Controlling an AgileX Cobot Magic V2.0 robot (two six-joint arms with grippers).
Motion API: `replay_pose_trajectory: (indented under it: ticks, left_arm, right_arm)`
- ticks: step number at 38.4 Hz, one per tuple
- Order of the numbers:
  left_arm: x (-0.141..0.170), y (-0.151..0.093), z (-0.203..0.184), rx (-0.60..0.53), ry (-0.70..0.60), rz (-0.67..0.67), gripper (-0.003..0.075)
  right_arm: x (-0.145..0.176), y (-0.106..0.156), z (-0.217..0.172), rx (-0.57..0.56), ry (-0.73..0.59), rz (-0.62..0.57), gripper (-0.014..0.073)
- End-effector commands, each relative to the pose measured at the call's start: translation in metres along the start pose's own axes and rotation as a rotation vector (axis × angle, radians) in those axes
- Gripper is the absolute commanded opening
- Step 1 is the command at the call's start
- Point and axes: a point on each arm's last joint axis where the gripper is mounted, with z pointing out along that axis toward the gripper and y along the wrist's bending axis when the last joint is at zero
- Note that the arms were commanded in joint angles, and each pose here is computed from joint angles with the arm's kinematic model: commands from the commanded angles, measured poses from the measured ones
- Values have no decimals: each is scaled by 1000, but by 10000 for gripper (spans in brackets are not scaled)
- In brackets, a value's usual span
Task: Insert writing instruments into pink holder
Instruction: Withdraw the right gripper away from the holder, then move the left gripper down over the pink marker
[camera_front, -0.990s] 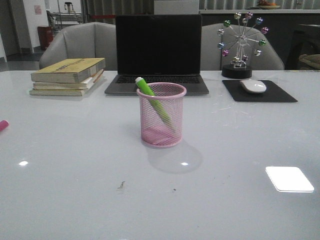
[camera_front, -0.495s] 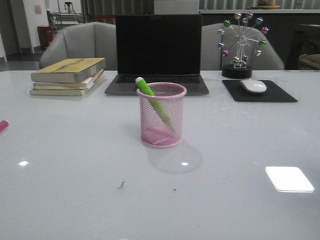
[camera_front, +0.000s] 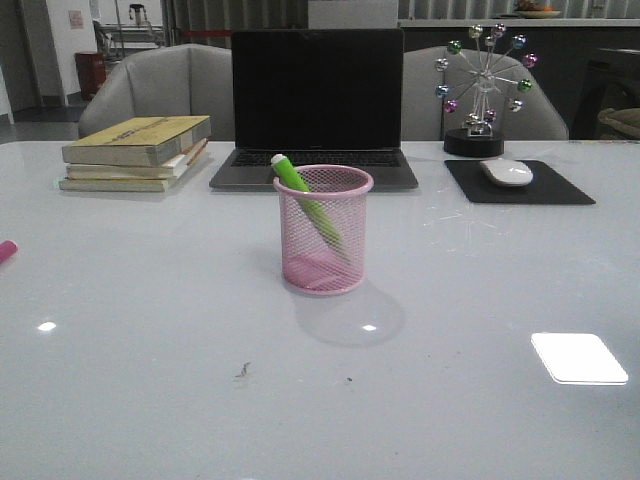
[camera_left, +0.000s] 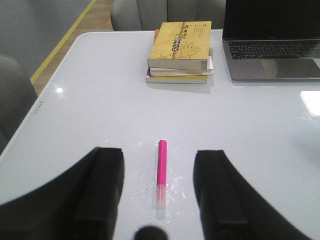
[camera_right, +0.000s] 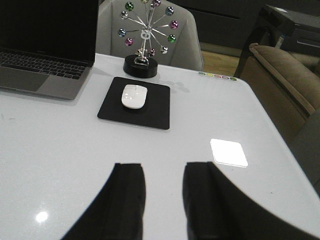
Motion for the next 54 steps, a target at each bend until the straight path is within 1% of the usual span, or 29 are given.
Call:
replay_pose_trajectory:
  ticks: [1,18,23,28,30,38,43,49,54]
  left_arm:
    - [-17,-1,-3,10,-106,-7,395]
    - [-17,-1,-3,10,-106,-7,395]
    - [-20,-1,-3,11,-141,-7,395]
    - [-27,-1,-5,12,-220,-7,395]
    - [-27,-1,-4,12,-221,-7,395]
    - [-25,-2,20,11,-132,-7,395]
    - [-31,-2,42,11,-75,-6,395]
    - [-48,-2,76,11,-12,-6,395]
    - [-59,-3,115,9,101,-3,395]
  right_arm:
    - [-10,-1,-2,-7,-37,6,330]
    - [-10,-1,-2,-7,-37,6,330]
    - [-10,-1,-2,-7,-37,6,330]
    - [-10,-1,-2,-7,-37,6,330]
    - [-10,-1,-2,-7,-37,6,330]
    - [-10,-1,-2,-7,-37,6,330]
    - [-10,-1,-2,-7,-37,6,330]
    - [-10,-1,-2,-7,-37,6,330]
    - [-10,-1,-2,-7,-37,6,330]
